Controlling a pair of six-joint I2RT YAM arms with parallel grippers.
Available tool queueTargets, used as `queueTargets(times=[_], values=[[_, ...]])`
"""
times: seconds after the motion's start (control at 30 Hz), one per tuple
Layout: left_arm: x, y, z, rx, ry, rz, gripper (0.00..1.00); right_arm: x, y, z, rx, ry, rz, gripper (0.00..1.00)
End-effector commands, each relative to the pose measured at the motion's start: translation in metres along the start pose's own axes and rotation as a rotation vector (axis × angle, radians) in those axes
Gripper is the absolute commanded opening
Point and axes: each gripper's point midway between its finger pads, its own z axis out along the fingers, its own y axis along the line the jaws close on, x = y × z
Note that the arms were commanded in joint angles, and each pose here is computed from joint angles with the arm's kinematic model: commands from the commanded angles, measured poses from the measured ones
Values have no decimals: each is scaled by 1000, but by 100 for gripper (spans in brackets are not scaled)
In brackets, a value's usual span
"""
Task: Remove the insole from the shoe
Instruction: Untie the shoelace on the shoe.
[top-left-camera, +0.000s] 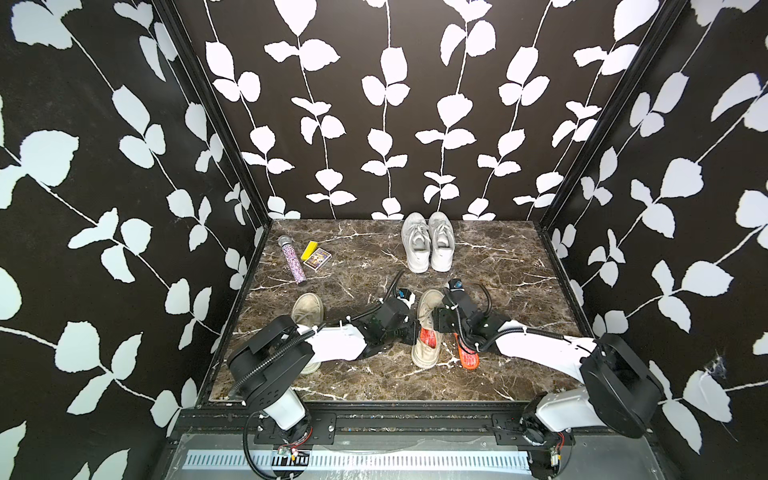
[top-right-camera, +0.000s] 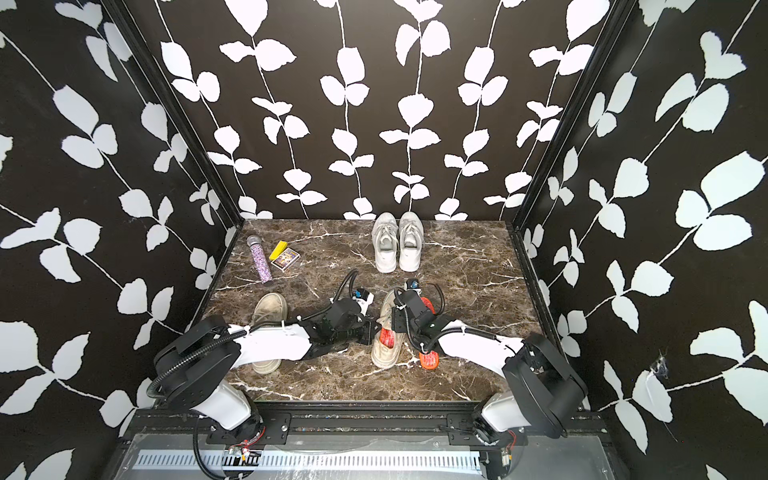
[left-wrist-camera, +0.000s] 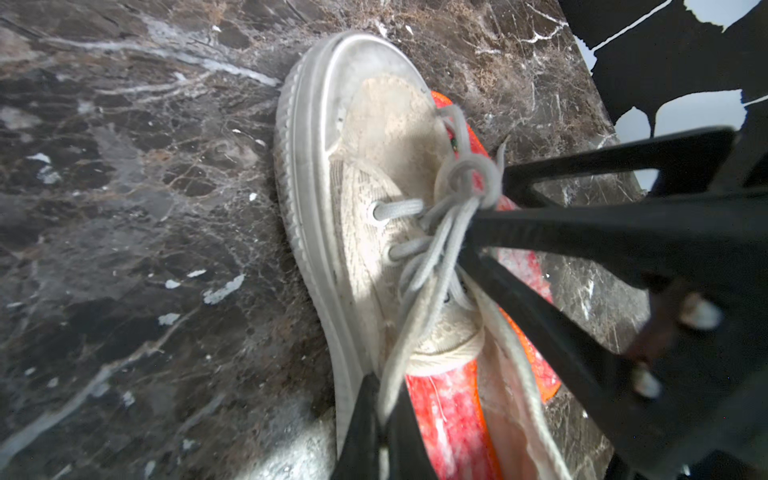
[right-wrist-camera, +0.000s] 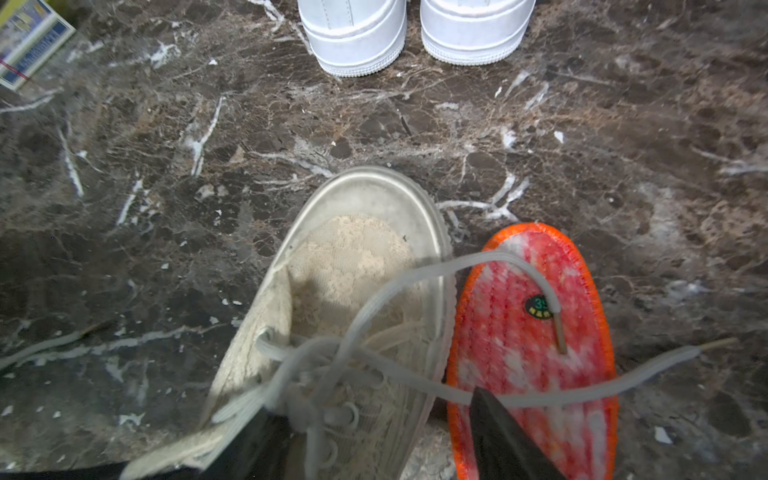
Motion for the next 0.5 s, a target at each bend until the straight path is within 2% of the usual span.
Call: queueTargets(times=[0.0, 0.47], values=[[-20, -16, -10, 38, -57, 4, 0, -9, 4, -2, -45, -37, 29, 69], [-23, -19, -6, 33, -42, 14, 0, 2, 9, -15, -124, -30, -32, 71]])
